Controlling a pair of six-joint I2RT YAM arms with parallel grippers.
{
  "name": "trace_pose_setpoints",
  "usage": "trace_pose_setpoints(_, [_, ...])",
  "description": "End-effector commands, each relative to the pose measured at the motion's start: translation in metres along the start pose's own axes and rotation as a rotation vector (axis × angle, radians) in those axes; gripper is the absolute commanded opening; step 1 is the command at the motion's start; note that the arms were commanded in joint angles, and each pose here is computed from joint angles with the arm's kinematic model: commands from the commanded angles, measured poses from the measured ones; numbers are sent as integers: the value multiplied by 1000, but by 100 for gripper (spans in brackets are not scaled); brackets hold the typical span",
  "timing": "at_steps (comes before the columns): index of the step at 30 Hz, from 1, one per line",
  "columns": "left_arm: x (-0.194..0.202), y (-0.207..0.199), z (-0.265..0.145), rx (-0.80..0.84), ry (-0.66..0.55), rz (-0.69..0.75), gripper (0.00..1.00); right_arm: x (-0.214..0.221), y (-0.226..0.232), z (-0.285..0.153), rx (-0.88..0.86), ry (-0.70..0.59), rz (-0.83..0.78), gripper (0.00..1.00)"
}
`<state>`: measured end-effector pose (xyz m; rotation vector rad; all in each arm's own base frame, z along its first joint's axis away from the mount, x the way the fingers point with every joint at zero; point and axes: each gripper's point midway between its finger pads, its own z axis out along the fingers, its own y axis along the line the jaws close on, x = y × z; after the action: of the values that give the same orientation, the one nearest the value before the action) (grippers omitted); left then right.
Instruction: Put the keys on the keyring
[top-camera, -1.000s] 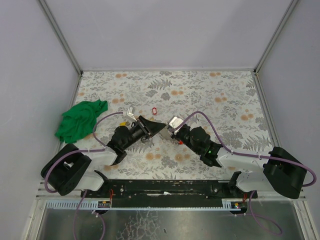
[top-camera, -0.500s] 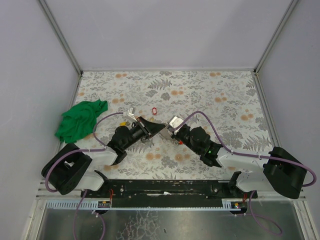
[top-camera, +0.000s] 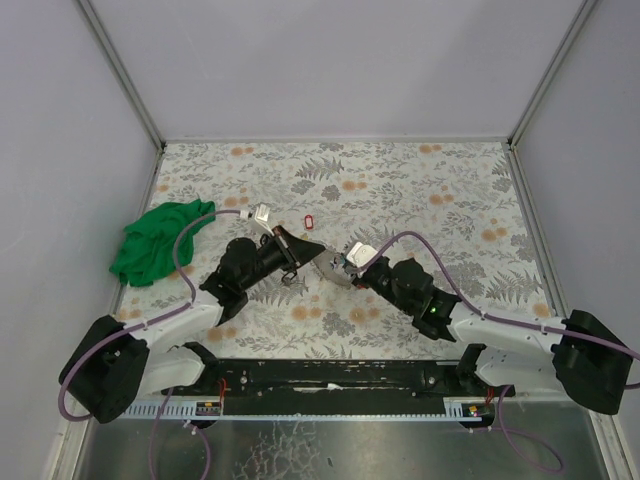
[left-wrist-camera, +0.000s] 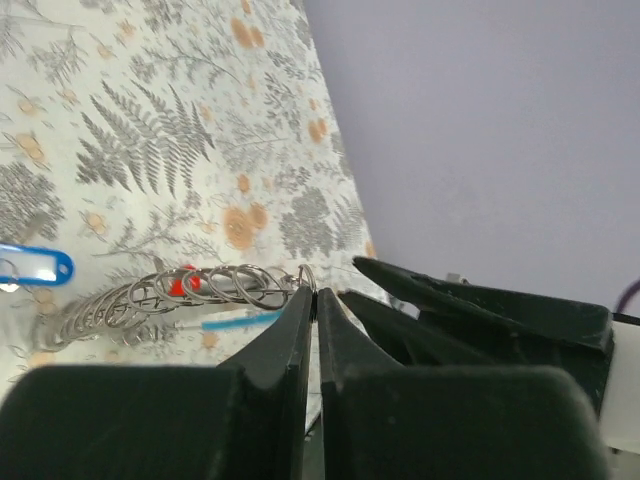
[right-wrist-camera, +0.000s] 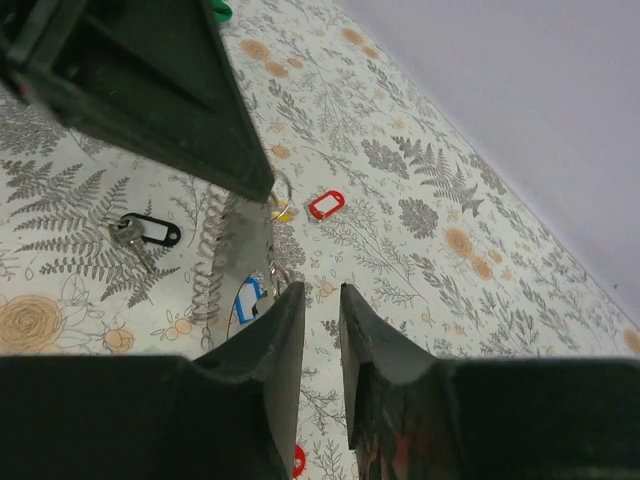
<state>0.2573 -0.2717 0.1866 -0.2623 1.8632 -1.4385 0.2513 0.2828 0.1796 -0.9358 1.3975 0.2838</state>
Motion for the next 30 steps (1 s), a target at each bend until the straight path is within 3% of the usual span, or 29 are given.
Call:
trace_pose_setpoints(1, [-6,-1,-1,-68,73,221,0,-21,9,-9,-89,-39,-29,31])
trace_pose_setpoints(6, [-8,-9,-1,-38,123,391,0,-31,6,-14,-111,-17,-25,46])
trace_pose_setpoints(11, [-8,-20,1,63,118,514,0,-41,8,-10,-148,4,19,52])
trace_pose_setpoints(18, [-6,-33,-8,253,22,660,0,-46,0,-11,-380,-40,210,47])
trace_pose_setpoints(30, [4,-45,-19,454,-35,843,0,-61,7,-6,-631,-129,239,41])
